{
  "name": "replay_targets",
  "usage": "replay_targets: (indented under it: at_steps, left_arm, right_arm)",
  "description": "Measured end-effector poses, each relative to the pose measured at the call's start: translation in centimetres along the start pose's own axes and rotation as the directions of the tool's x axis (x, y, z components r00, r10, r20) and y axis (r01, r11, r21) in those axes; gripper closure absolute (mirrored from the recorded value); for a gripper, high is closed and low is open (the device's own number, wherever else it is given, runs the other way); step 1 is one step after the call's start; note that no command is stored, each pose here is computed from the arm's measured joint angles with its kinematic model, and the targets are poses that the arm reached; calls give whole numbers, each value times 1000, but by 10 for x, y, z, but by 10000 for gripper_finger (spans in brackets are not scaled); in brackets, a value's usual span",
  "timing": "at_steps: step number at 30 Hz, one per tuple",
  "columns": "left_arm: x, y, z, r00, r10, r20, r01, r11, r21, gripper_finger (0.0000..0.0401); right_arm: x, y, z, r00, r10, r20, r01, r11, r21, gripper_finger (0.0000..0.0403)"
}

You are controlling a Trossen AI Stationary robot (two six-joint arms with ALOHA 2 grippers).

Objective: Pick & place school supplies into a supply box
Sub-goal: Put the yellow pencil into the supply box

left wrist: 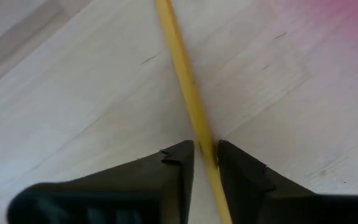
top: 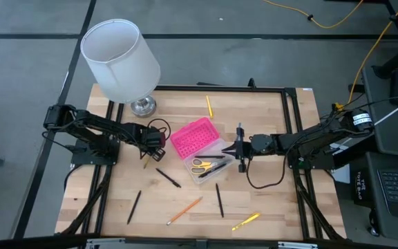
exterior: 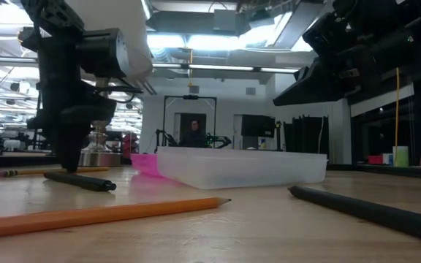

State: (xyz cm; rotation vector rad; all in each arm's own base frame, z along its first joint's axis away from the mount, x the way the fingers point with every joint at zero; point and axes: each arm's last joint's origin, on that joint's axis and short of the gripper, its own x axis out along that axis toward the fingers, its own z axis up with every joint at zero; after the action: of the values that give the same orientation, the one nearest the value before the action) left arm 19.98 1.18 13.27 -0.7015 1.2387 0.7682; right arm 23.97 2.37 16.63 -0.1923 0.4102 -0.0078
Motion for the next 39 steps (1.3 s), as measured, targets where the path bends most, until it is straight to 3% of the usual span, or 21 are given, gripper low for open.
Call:
replay_targets:
  at_steps: [10, 18, 27, 35, 39]
  left_arm:
    - [0, 0, 0, 1000, -4, 0, 4, 1000, 2, 390]
    - [-6, 1, 0, 1000, -23, 20, 22, 999, 49, 389]
    - [-34, 7, 0, 984, -134, 117, 126, 990, 67, 389]
    - [-67, 12, -7, 928, -239, 285, 178, 959, 221, 389]
    - [-84, 9, -10, 851, -303, 429, 192, 940, 283, 389]
  right_arm:
    - [0, 0, 0, 1000, 0, -2, 0, 1000, 2, 375]
    - [0, 0, 0, 1000, 0, -3, 0, 1000, 5, 375]
    - [0, 1, -4, 999, 6, -42, -5, 1000, 28, 375]
    - [0, 2, -4, 999, 13, -47, -11, 999, 49, 375]
    - [-1, 5, -4, 999, 24, -43, -22, 999, 44, 375]
